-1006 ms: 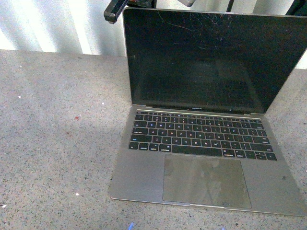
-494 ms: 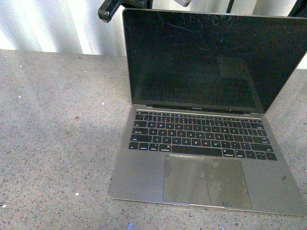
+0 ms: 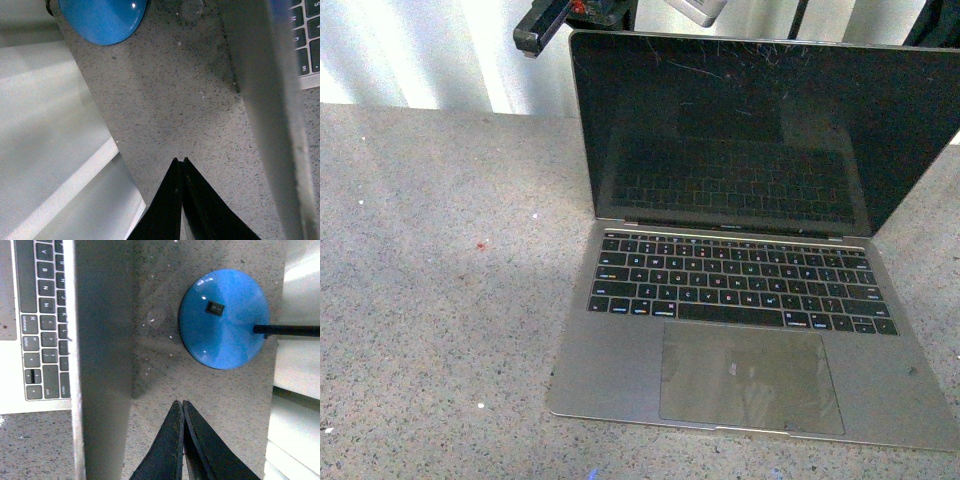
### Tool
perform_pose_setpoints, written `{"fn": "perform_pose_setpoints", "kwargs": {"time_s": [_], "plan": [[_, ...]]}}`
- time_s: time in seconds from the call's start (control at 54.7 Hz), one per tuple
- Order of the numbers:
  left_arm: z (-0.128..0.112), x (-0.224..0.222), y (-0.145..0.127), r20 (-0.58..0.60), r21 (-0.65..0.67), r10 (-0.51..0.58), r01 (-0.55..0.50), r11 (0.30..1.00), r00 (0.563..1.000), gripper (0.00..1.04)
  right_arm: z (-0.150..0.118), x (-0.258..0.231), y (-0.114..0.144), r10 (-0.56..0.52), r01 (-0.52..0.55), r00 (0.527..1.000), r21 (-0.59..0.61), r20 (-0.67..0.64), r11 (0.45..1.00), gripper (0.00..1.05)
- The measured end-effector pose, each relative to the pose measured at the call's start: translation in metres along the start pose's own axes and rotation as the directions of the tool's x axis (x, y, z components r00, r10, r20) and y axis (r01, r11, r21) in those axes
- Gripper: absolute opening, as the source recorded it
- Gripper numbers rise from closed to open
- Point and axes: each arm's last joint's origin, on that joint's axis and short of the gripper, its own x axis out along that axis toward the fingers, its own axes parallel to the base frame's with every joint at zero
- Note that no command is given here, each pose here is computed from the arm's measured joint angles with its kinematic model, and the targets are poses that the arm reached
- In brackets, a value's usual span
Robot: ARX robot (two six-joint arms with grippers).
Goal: Close laptop
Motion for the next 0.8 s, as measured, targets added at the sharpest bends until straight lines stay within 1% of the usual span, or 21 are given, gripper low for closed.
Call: {"fn": "perform_pose_setpoints", "kwargs": {"time_s": [0.274, 0.421, 0.604, 0.805], "plan": [[0.013, -0.007, -0.010, 0.036, 0.021, -0.034, 0.034, 0.999, 0.999, 0.04, 0.012, 0.000, 0.017, 0.046, -0.046, 0.999, 0.012, 0.018, 0.999, 0.03], [0.019, -0.012, -0.017, 0.060, 0.025, -0.056, 0.055, 0.998, 0.997, 0.04, 0.015, 0.000, 0.028, 0.068, -0.068, 0.998, 0.013, 0.004, 0.998, 0.03], [0.023, -0.011, -0.030, 0.072, 0.032, -0.086, 0.084, 0.996, 0.994, 0.04, 0.013, 0.005, 0.042, 0.114, -0.114, 0.993, 0.026, -0.009, 0.993, 0.03], [0.027, 0.004, -0.050, 0.094, 0.035, -0.120, 0.117, 0.992, 0.988, 0.04, 0.008, 0.017, 0.061, 0.151, -0.150, 0.988, 0.035, -0.013, 0.988, 0.03]]}}
